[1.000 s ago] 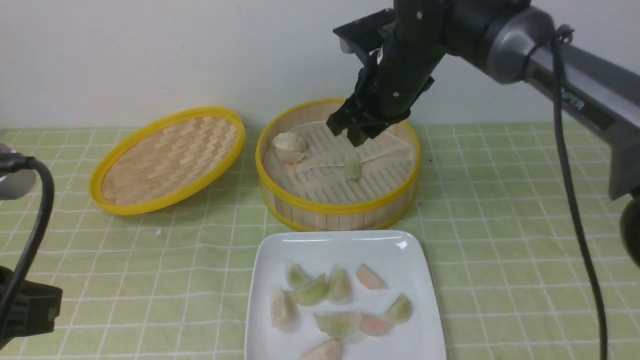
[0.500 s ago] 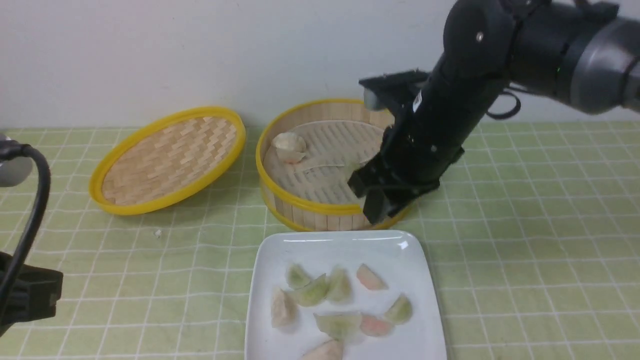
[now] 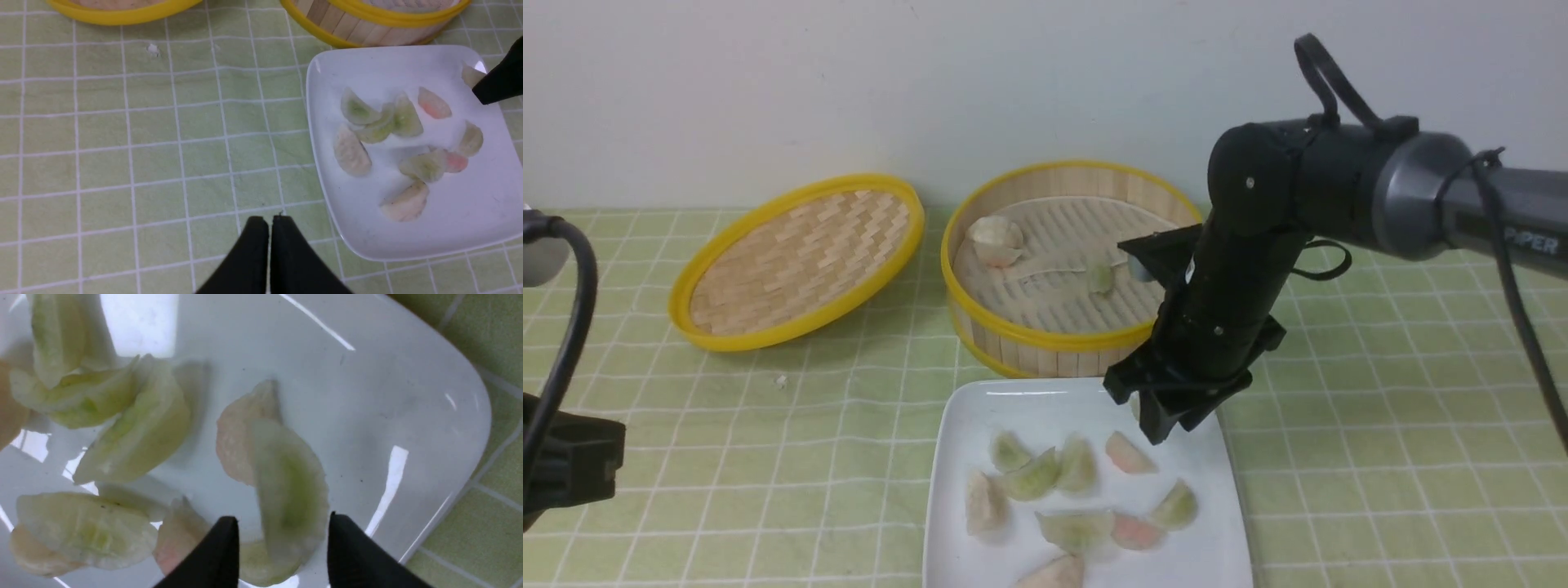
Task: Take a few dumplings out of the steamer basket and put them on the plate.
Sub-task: Use the right arm to put the dumpling into the plate, then use the right arm to grab a dumpling from inside the steamer
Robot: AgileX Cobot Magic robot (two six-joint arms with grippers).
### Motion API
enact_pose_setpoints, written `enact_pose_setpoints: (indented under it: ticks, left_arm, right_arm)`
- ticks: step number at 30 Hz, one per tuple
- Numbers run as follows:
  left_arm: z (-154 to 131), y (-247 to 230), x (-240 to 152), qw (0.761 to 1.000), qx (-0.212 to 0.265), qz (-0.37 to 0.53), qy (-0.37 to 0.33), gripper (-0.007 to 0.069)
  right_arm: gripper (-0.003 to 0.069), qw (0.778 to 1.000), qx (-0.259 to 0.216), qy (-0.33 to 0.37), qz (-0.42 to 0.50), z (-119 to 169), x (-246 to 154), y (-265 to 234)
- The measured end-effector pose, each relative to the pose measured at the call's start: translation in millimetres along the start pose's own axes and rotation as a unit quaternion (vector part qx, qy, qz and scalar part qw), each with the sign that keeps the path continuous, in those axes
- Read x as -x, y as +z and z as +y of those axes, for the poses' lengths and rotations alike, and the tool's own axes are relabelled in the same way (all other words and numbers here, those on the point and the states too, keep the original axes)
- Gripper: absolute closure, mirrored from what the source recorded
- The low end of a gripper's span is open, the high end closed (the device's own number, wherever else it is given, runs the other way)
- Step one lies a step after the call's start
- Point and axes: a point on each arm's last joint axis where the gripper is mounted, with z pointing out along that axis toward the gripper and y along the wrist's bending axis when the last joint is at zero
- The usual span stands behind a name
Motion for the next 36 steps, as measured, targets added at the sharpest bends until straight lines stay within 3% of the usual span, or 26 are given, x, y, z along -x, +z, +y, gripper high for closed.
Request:
enact_pose_setpoints:
  ticks: [7, 12, 18, 27, 31, 34, 36]
  left_arm:
    - [0, 0, 0, 1.0, 0.0, -0.001, 0.004, 0.0631]
    - [0, 0, 0, 1.0, 0.0, -0.001, 0.004, 0.0631]
    - [0, 0, 0, 1.0, 0.0, -0.001, 0.004, 0.0631]
    - [0, 0, -7, 0.999, -0.001, 0.041, 0.004, 0.0631]
    - [0, -1, -11, 0.998, -0.002, 0.06, 0.004, 0.0631]
    - [0, -1, -11, 0.998, -0.001, 0.063, 0.004, 0.0631]
    - [0, -1, -11, 0.998, -0.001, 0.063, 0.004, 0.0631]
  right_arm:
    - [0.0131, 1.0, 0.0, -0.008, -0.019, 4, 11, -18]
    - [0.0081, 0.992, -0.006, -0.015, -0.123, 11, 41, -65]
    - [0.0076, 0.978, -0.024, -0.03, -0.206, 12, 84, -81]
    - [0.0076, 0.976, -0.097, -0.002, -0.197, -15, 133, 3]
    - [0.008, 0.974, -0.105, 0.008, -0.199, -21, 141, 27]
    - [0.012, 0.976, -0.104, 0.014, -0.189, -23, 141, 39]
    - [0.0194, 0.977, -0.103, 0.017, -0.188, -23, 141, 40]
